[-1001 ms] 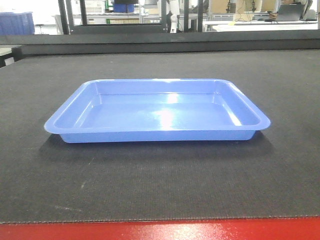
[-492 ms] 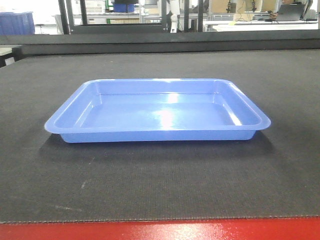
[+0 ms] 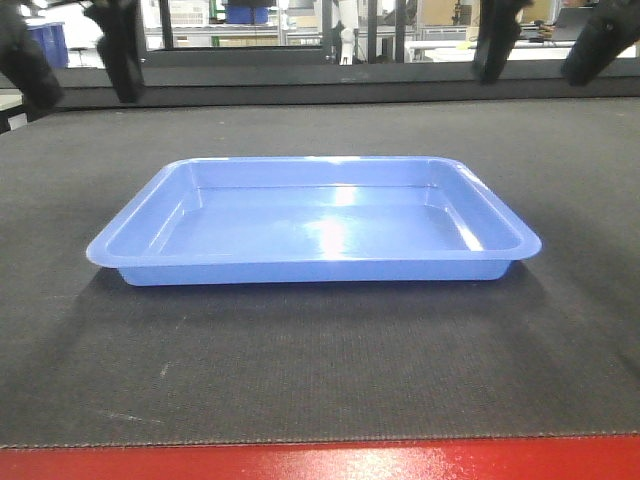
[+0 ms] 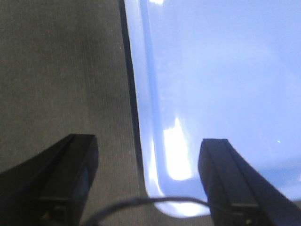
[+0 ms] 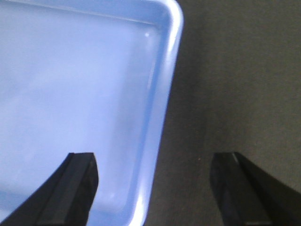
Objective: Grab blue tray and place on right shelf
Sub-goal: 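Close both grippers on the tray's opposite rims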
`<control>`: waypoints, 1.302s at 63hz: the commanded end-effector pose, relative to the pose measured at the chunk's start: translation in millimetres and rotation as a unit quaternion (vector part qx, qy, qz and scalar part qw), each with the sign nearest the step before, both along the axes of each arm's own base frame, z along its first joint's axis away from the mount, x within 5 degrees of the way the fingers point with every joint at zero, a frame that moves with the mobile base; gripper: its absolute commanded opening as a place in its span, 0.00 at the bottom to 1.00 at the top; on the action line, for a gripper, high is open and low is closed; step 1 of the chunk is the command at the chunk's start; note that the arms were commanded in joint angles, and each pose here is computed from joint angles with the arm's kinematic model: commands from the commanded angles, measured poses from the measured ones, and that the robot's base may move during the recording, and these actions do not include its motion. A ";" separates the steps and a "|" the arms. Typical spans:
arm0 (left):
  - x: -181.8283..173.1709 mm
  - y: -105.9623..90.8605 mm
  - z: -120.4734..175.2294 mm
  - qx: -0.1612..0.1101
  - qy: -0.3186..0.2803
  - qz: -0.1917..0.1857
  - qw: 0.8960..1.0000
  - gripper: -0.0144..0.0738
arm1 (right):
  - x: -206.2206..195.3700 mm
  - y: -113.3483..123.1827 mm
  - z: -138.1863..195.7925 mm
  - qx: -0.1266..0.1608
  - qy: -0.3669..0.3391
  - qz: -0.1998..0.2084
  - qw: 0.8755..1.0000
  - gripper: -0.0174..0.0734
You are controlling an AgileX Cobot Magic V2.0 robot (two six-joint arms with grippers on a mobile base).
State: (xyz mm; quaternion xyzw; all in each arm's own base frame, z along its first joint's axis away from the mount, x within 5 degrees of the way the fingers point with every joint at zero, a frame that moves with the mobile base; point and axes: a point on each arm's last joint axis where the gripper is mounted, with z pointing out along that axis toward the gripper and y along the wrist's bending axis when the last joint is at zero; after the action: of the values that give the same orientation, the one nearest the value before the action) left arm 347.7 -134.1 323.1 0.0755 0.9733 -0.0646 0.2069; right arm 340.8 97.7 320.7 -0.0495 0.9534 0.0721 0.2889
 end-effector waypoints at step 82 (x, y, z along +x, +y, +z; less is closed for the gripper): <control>54.1 -23.7 -70.2 0.001 0.047 0.043 0.998 0.13 | 57.3 14.5 -76.4 -0.018 0.029 -0.005 0.999 0.25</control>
State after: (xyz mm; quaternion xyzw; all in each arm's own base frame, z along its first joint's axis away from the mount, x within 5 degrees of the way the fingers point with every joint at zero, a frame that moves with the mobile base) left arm 402.9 -157.4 220.3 0.0235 0.9920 -0.0497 0.1134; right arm 399.4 114.8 209.0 -0.0360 0.9756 0.0556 0.2094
